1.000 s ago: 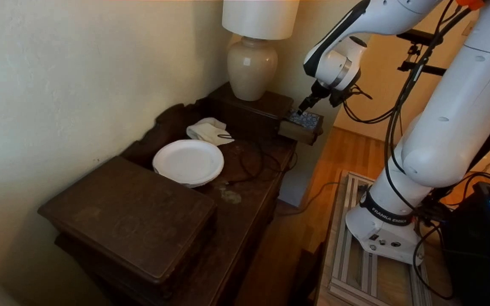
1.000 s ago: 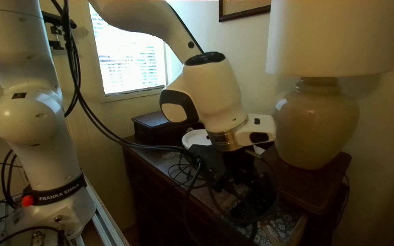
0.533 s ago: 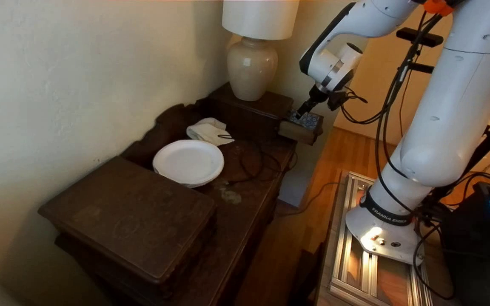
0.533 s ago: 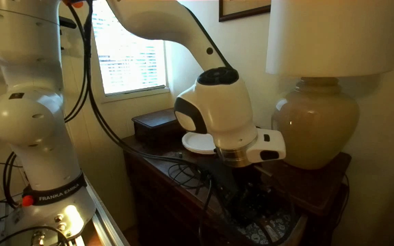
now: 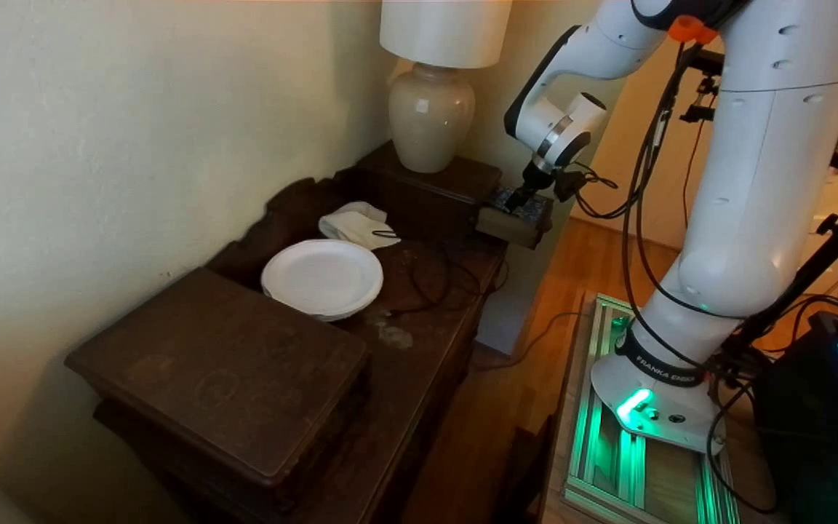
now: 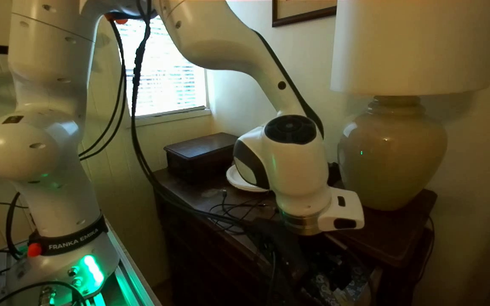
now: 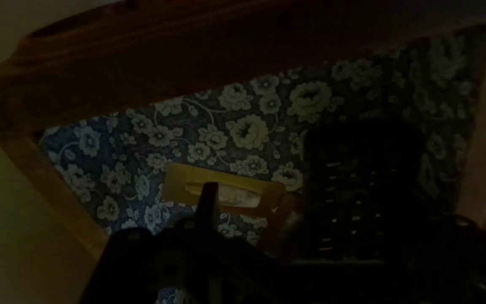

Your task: Remove the remote control from the drawer on the right.

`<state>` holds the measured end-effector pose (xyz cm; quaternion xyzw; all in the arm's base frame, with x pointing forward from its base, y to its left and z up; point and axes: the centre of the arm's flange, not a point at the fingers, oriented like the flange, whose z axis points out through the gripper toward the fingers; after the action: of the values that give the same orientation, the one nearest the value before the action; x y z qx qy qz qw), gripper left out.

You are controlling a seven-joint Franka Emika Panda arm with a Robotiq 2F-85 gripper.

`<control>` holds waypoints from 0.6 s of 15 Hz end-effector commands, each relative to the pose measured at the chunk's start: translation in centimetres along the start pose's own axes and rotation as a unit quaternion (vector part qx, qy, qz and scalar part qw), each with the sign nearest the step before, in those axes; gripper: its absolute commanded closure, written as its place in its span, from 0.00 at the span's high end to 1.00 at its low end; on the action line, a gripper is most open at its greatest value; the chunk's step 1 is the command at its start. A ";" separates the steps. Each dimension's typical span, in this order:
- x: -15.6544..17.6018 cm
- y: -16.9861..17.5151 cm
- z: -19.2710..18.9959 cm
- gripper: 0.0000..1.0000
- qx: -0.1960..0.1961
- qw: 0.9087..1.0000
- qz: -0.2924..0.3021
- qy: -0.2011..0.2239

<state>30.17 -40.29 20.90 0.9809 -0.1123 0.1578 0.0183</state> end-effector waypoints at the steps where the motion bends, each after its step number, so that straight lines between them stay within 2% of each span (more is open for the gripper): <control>1: 0.1 1.2 2.0 1.00 0.016 1.000 -0.003 0.011; 4: 0.2 1.6 2.1 1.00 0.020 1.000 -0.008 0.012; 9: 0.5 2.3 1.8 1.00 -0.015 0.999 -0.032 0.010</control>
<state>30.59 -41.75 20.28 0.9819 -0.0922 0.1649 0.0156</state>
